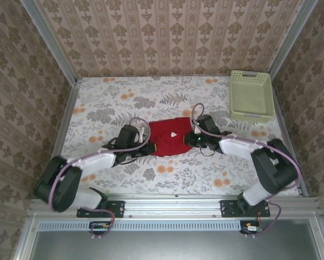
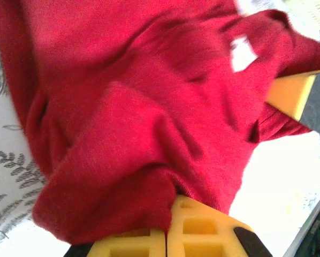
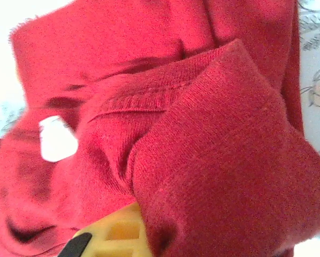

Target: Fold the inside-out t-shirt

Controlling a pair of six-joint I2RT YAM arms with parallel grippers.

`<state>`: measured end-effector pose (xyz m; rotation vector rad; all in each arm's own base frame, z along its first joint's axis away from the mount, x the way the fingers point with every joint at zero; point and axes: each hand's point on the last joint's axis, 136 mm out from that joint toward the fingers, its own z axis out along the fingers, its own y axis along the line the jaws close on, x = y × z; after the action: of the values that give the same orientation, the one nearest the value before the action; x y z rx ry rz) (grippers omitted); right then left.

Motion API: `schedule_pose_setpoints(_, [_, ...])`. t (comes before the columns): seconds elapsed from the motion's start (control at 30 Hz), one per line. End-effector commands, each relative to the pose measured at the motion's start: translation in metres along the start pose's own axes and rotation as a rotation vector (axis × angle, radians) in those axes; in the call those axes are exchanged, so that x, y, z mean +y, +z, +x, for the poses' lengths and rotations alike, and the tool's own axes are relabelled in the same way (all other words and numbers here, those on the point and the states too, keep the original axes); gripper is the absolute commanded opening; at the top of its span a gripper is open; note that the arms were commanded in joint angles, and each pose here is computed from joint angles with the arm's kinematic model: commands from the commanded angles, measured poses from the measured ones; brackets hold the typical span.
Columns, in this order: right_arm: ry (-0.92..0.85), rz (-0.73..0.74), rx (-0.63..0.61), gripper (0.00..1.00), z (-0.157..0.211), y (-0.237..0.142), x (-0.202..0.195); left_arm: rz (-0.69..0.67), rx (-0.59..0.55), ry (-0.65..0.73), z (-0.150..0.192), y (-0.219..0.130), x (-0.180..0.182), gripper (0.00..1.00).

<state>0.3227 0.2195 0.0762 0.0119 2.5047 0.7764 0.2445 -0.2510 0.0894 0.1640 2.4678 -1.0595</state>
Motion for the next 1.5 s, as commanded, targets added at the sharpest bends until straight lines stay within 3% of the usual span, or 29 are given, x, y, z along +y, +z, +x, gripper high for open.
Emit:
schedule_pose_setpoints(0.0, [-0.074,-0.053,-0.188,0.0,-0.039,-0.038,0.034,-0.01,-0.216,0.09,-0.048,-0.03,-0.026,0.0])
schedule_pose_setpoints(0.17, [-0.128,0.006,-0.254,0.0,-0.069,-0.046,0.036,-0.06,-0.259,0.157,-0.087,-0.031,-0.033,0.0])
schedule_pose_setpoints(0.47, [-0.117,0.103,-0.186,0.0,-0.098,0.012,0.004,-0.184,-0.274,0.098,-0.135,0.01,0.019,0.0])
schedule_pose_setpoints(0.73, [-0.097,0.223,-0.138,0.0,-0.102,0.044,-0.04,-0.256,-0.198,0.048,-0.135,0.049,0.063,0.0])
schedule_pose_setpoints(0.9, [-0.079,0.254,-0.095,0.0,-0.097,0.054,-0.051,-0.282,-0.153,-0.016,-0.136,0.058,0.091,0.09])
schedule_pose_setpoints(1.0, [-0.075,0.29,-0.084,0.16,-0.099,0.049,-0.054,-0.319,-0.112,-0.056,-0.133,0.056,0.1,0.21])
schedule_pose_setpoints(1.13, [-0.095,0.332,-0.116,0.5,-0.11,0.024,-0.053,-0.354,-0.122,-0.089,-0.138,0.029,0.097,0.43])
schedule_pose_setpoints(1.23, [-0.103,0.306,-0.13,0.67,-0.119,0.011,-0.048,-0.349,-0.145,-0.054,-0.15,0.011,0.085,0.57])
schedule_pose_setpoints(1.47, [-0.003,0.183,-0.088,0.8,-0.135,0.031,-0.044,-0.24,-0.079,-0.048,-0.17,0.039,0.067,0.71])
